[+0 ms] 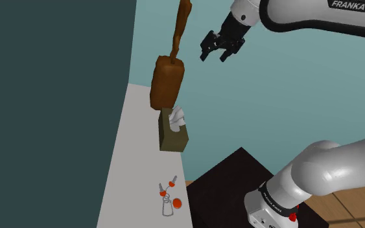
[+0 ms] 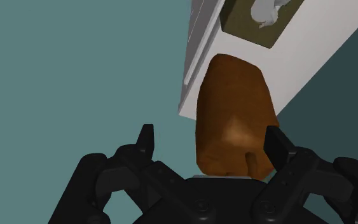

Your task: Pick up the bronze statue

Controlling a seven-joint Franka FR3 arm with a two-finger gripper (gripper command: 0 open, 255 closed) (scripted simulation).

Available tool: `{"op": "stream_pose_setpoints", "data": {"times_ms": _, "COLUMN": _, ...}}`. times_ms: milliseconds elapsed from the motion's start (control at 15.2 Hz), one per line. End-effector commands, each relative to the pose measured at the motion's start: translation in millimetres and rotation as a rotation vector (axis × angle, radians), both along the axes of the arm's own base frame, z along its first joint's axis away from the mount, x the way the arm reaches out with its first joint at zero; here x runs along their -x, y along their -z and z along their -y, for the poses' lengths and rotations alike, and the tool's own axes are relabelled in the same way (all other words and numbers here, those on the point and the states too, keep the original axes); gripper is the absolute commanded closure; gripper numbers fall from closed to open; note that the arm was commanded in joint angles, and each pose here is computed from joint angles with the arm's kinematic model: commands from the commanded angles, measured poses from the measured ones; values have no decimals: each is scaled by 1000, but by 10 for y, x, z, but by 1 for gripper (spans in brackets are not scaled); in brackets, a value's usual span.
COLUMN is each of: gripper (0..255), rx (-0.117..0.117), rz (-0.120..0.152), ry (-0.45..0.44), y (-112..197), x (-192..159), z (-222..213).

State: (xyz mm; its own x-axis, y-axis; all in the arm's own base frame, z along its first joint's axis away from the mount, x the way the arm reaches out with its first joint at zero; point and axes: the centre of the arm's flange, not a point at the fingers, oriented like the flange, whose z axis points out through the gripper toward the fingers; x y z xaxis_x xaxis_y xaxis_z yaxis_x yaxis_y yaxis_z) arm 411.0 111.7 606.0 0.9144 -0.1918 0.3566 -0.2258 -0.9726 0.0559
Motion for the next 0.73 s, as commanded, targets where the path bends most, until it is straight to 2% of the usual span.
{"op": "stream_pose_setpoints", "data": {"times_ms": 0, "gripper": 0, "rx": 37, "rz": 51, "ry": 47, "y": 12, "x": -180, "z": -192}}
{"op": "stream_pose_setpoints", "data": {"times_ms": 660, "gripper": 0, "rx": 233, "rz": 287, "ry": 274, "y": 47, "x": -1252, "z": -888}}
